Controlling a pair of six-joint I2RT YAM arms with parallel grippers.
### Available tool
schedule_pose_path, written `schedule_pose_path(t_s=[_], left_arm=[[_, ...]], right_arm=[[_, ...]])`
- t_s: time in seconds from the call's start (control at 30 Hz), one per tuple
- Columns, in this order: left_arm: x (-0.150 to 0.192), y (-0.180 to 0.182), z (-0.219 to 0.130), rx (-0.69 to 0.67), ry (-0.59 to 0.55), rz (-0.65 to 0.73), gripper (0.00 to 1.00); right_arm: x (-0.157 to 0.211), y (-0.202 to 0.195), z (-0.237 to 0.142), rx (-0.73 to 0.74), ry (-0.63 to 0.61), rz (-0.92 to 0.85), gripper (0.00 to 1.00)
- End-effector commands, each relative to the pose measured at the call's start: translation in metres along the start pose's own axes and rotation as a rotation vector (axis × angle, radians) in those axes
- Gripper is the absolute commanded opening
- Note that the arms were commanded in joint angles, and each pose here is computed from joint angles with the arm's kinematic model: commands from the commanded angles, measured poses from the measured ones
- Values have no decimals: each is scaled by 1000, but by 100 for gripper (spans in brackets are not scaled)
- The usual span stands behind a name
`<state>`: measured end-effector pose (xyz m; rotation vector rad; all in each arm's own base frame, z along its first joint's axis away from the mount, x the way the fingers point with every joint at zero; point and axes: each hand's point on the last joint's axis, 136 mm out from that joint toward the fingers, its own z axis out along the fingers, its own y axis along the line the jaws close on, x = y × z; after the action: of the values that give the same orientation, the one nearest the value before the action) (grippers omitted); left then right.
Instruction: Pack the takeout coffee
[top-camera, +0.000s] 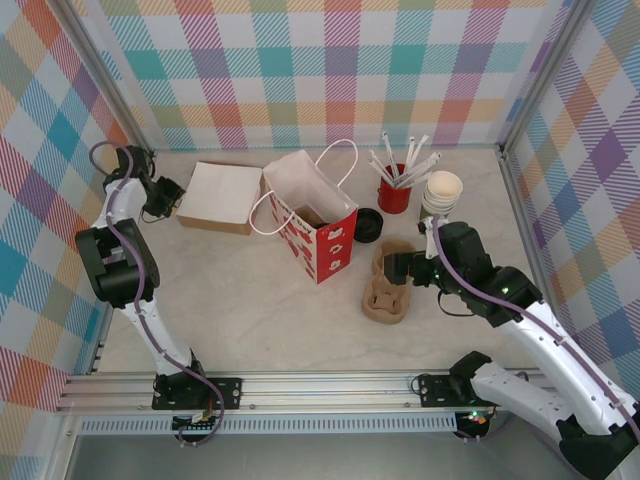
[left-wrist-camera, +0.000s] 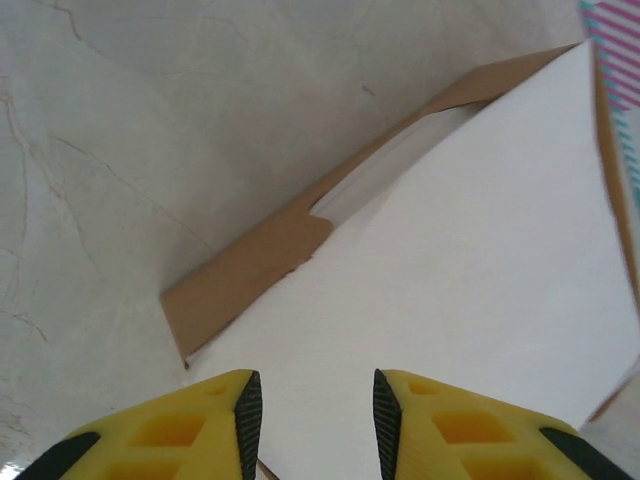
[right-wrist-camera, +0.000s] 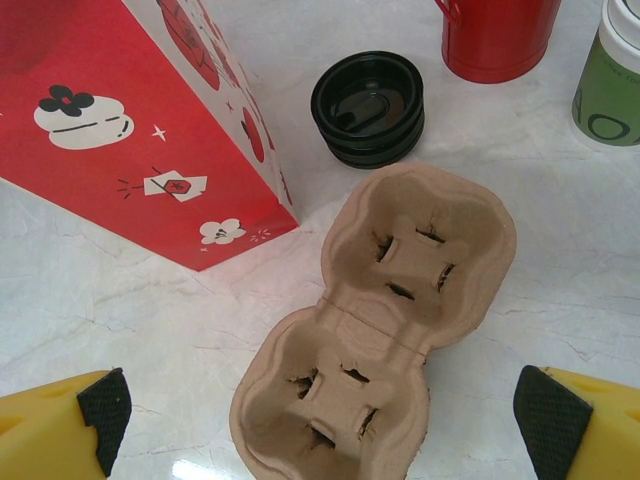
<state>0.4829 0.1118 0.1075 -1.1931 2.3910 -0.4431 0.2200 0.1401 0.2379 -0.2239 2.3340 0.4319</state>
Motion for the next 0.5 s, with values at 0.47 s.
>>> schedule_pose_path(t_s=[0.47], left_arm=[[5,22,15,-117,27,28,44]], right_arm=[[3,1,10,3,22,-16,100]])
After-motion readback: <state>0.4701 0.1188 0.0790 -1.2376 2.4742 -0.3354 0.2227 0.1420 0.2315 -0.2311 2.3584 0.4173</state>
